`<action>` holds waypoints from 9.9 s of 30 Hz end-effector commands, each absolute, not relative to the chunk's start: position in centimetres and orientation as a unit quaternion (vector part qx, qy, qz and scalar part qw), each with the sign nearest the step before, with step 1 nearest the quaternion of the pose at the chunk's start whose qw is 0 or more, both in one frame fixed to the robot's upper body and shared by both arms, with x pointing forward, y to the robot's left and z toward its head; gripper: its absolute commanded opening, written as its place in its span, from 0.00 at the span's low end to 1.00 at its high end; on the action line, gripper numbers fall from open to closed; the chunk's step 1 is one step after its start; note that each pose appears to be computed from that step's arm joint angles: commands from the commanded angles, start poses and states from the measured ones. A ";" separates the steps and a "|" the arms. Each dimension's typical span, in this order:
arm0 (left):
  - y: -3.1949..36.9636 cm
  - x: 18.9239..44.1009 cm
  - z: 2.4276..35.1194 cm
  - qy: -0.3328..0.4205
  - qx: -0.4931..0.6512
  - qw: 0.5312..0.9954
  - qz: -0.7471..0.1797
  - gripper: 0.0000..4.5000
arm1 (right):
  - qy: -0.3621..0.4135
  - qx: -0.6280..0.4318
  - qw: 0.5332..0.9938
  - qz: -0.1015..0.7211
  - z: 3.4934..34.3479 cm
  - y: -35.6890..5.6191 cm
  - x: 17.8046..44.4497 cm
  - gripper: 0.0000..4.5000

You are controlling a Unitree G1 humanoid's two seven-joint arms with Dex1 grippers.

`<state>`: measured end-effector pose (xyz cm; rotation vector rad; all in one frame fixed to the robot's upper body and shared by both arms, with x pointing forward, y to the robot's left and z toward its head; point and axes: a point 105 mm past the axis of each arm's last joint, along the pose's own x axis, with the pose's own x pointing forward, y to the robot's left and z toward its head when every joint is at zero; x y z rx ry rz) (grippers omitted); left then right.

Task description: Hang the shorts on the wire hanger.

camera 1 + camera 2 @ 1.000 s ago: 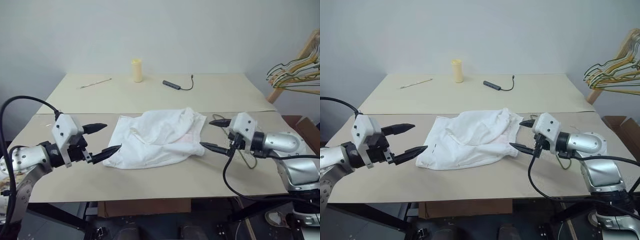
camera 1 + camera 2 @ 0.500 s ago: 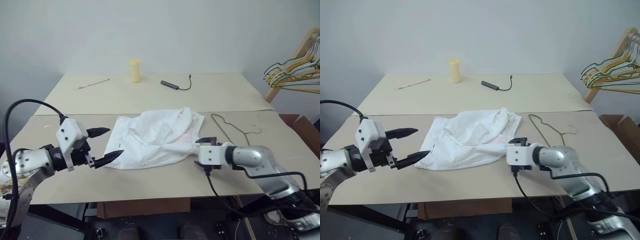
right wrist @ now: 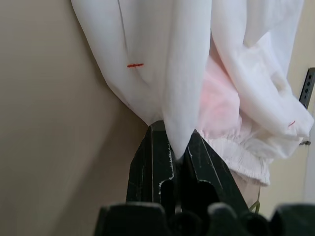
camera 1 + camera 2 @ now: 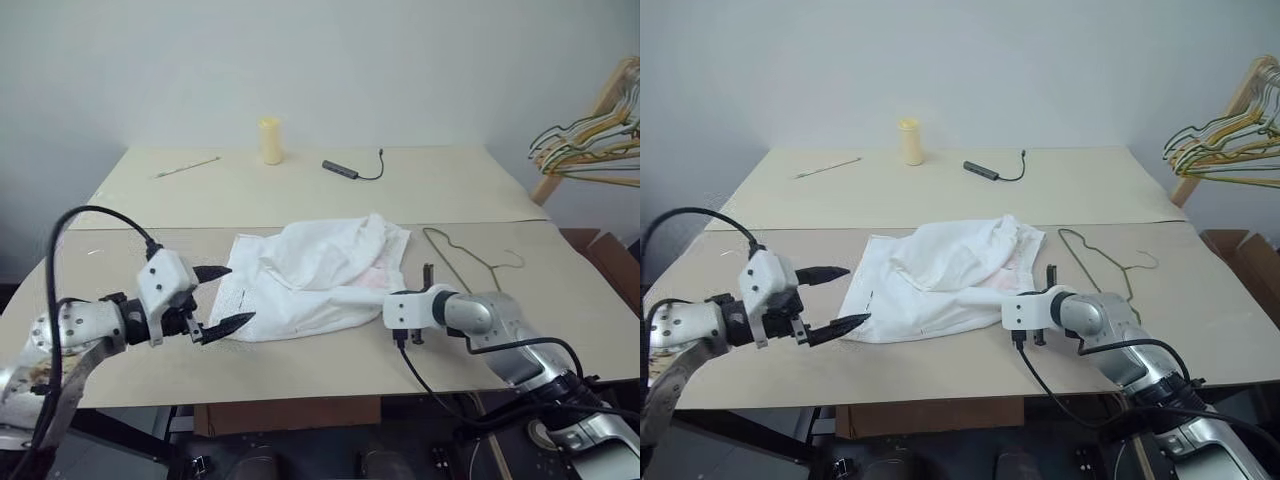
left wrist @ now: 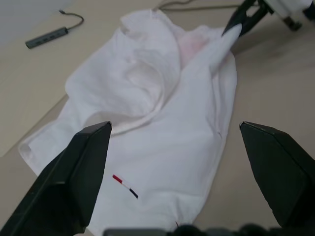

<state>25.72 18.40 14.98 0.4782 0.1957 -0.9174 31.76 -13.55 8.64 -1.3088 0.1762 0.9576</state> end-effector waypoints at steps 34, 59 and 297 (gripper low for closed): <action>23.5 28.9 9.7 0.154 0.494 0.719 -0.464 0.00 | -0.037 -0.538 0.692 0.479 14.7 -13.2 29.4 0.00; 23.0 46.1 38.8 -0.207 0.341 0.908 0.128 0.00 | -0.250 -0.407 0.879 -0.012 38.5 -13.8 46.9 0.00; 16.9 36.0 20.8 0.031 0.248 0.796 -0.552 0.74 | 0.275 -0.297 0.780 0.477 17.7 -17.8 33.5 0.00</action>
